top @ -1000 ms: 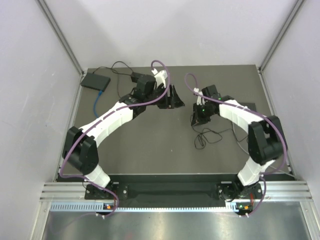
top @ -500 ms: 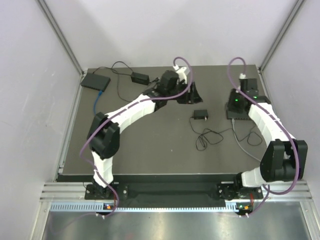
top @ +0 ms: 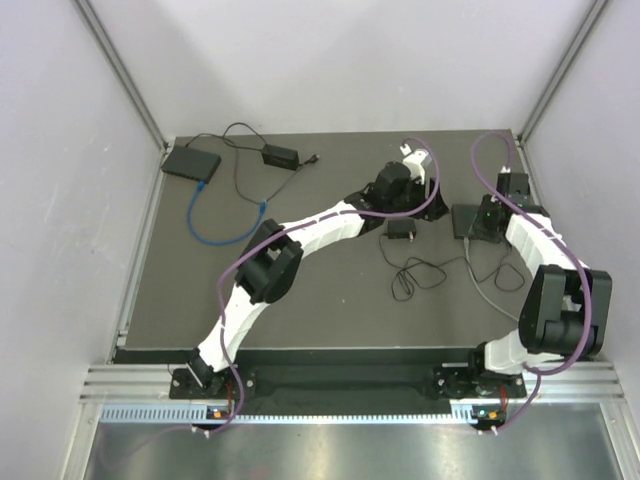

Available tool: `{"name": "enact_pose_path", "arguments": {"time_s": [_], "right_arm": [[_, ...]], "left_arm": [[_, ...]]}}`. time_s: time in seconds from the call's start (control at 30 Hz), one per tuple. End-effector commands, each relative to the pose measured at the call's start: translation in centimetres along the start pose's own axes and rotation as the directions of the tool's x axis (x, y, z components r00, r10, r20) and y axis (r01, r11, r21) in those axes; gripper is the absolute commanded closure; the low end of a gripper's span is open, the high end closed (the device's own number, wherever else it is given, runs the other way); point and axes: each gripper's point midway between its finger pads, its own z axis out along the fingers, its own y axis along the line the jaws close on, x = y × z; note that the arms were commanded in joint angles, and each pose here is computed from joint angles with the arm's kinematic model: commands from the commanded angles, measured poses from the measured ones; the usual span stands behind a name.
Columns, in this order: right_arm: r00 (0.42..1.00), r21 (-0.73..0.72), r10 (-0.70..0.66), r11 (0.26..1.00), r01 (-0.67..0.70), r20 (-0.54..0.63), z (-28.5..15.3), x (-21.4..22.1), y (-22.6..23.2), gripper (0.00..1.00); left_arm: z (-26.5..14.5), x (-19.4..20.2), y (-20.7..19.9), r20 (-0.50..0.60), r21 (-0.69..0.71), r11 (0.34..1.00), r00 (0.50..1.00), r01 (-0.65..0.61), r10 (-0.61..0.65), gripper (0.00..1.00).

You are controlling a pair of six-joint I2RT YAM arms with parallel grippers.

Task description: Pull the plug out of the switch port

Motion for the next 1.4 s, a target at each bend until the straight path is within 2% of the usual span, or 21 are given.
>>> {"name": "enact_pose_path", "arguments": {"time_s": [0.0,0.3,0.47,0.6,0.77,0.87,0.93,1.0,1.13,1.27,1.37], "right_arm": [[0.999,-0.064,-0.031,0.997,0.032,0.029,1.2,-0.7,1.0,0.68],[0.995,-0.059,-0.091,0.994,0.089,-0.029,3.7,0.5,0.6,0.64],[0.993,-0.059,-0.108,0.993,0.105,-0.056,5.0,1.1,0.5,0.64],[0.991,-0.102,-0.109,0.99,0.101,-0.075,5.7,1.6,1.3,0.67],[0.981,-0.106,-0.184,0.978,0.177,-0.056,6.2,1.3,2.8,0.71],[0.977,-0.111,-0.203,0.974,0.196,-0.057,6.5,1.2,3.6,0.83],[0.972,-0.127,-0.228,0.967,0.219,-0.058,6.4,1.6,4.5,0.95],[0.966,-0.131,-0.25,0.962,0.24,-0.064,6.3,2.3,4.9,0.98],[0.955,-0.174,-0.291,0.945,0.278,-0.055,5.0,3.8,6.7,0.99],[0.952,-0.172,-0.3,0.942,0.287,-0.056,4.1,5.1,6.1,0.98],[0.954,-0.162,-0.294,0.946,0.281,-0.058,3.8,5.7,5.5,0.81]], "left_arm": [[0.9,-3.7,-1.0,0.119,0.048,0.998,0.992,-0.039,0.033,0.33],[1.4,-0.7,-0.4,0.042,0.055,0.998,0.999,-0.016,0.014,0.33],[0.6,-1.0,-0.6,0.041,0.048,0.998,0.999,-0.03,0.028,0.33],[0.2,-1.3,-0.5,0.037,0.033,0.998,0.998,-0.049,0.047,0.33],[-0.1,-1.5,-0.4,0.035,0.017,0.999,0.998,-0.052,0.051,0.33],[-0.2,-1.3,-0.1,0.025,0.014,0.999,0.999,-0.043,0.043,0.33],[-0.3,-1.1,-0.1,0.015,0.013,0.999,0.999,-0.041,0.041,0.33],[-0.4,-1.1,0.0,0.01,0.015,0.999,0.999,-0.045,0.045,0.33],[-0.4,-0.8,0.3,-0.005,0.015,0.999,0.999,-0.045,0.045,0.34],[-0.2,-0.1,0.3,-0.027,0.034,0.999,0.999,-0.03,0.031,0.34],[0.1,0.6,0.2,-0.04,0.058,0.998,0.999,-0.005,0.008,0.37]]}}
